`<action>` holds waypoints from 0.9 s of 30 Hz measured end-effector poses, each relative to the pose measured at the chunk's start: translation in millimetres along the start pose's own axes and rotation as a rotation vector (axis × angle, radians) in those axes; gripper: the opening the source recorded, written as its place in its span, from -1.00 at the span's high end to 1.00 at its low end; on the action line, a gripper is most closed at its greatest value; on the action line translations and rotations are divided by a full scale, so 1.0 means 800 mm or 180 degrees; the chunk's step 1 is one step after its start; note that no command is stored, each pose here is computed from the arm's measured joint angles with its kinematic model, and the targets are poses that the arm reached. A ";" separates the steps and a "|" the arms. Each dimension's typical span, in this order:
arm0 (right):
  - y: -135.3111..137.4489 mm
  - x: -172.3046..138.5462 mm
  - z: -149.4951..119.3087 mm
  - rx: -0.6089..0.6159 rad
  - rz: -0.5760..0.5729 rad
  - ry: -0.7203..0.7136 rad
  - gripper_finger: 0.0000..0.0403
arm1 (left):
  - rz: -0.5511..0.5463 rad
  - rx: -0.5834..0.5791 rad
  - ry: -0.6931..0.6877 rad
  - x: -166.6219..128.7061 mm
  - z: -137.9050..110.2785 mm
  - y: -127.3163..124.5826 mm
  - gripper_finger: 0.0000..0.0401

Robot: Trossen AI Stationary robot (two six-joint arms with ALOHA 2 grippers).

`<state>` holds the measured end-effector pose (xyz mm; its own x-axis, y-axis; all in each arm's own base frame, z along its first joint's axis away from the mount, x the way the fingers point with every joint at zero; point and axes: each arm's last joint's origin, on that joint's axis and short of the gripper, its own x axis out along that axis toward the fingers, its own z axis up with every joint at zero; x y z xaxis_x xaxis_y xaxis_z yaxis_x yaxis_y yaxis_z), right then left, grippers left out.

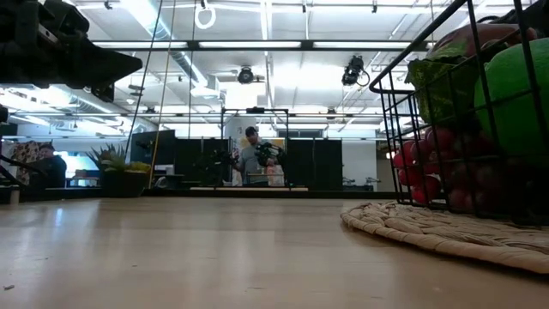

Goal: Build produce basket
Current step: Return to Home Position

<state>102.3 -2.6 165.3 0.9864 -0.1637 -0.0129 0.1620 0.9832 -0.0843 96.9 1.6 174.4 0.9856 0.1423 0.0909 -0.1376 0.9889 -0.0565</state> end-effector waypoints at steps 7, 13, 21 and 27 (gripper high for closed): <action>0.000 0.000 0.000 0.0413 0.0039 0.0001 0.94 | 0.0000 -0.0001 0.0000 0.000 0.000 0.000 0.89; 0.000 0.000 0.000 0.0370 0.0022 0.0002 0.94 | 0.0001 0.0000 -0.0001 0.000 0.000 0.000 0.92; 0.000 0.000 0.000 0.0366 0.0021 0.0002 0.93 | 0.0001 0.0000 -0.0001 0.000 0.000 0.000 0.86; 0.000 0.000 0.000 0.0512 0.0019 0.0002 0.92 | 0.0001 0.0000 -0.0001 0.000 0.000 0.000 0.88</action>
<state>102.3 -2.4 165.2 0.9874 -0.1577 -0.0137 0.1582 0.9844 0.0764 96.9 1.6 174.4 0.9855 0.1427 0.0913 -0.1380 0.9888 -0.0566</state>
